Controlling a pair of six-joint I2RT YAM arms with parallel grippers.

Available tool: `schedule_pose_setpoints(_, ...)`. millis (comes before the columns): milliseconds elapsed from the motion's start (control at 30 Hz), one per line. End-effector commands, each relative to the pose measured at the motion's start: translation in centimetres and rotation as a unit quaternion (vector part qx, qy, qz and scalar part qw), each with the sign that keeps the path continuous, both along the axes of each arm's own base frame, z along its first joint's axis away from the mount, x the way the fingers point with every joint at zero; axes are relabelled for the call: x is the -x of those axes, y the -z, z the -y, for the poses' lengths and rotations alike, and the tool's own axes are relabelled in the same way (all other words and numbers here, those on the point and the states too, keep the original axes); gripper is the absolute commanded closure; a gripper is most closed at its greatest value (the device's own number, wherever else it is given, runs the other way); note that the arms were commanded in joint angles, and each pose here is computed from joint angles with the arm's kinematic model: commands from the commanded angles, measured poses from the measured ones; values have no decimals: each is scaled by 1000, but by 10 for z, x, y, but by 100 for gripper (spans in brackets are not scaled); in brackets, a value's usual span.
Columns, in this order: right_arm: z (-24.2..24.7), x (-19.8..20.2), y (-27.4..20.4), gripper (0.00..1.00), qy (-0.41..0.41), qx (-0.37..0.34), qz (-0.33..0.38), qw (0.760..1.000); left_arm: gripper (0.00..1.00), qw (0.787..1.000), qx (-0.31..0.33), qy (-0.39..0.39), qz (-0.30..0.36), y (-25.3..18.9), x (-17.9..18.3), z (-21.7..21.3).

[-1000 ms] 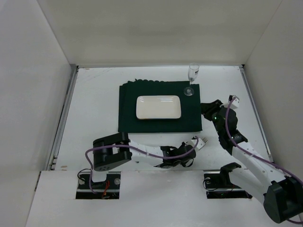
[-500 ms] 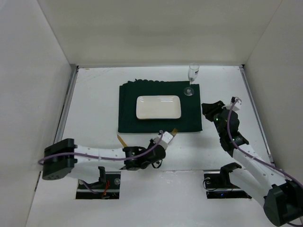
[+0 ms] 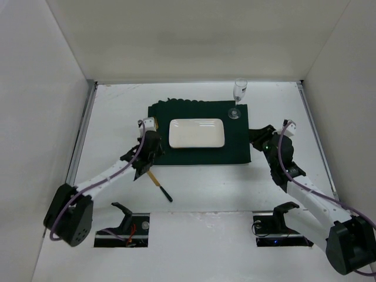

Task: Set the dinner table for one person

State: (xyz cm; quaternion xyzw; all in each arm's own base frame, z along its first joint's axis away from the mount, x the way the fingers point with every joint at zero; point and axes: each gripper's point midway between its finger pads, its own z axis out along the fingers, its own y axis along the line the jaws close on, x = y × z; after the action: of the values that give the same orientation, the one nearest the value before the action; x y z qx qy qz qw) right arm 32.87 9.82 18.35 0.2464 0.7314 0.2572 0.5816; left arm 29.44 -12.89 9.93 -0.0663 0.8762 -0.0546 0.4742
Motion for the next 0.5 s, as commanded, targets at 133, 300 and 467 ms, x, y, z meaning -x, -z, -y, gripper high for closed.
schedule_pose_setpoints(133,-9,-6,-24,65,-17,-20,42,999,94,999,18,44,-19,-7,-61,23)
schedule_pose_setpoints(300,-12,-6,-24,65,-23,-18,42,999,94,998,-14,45,-38,7,-74,18)
schedule_pose_setpoints(467,-18,-6,-23,64,-33,-18,38,999,94,997,-30,38,-61,25,-81,13)
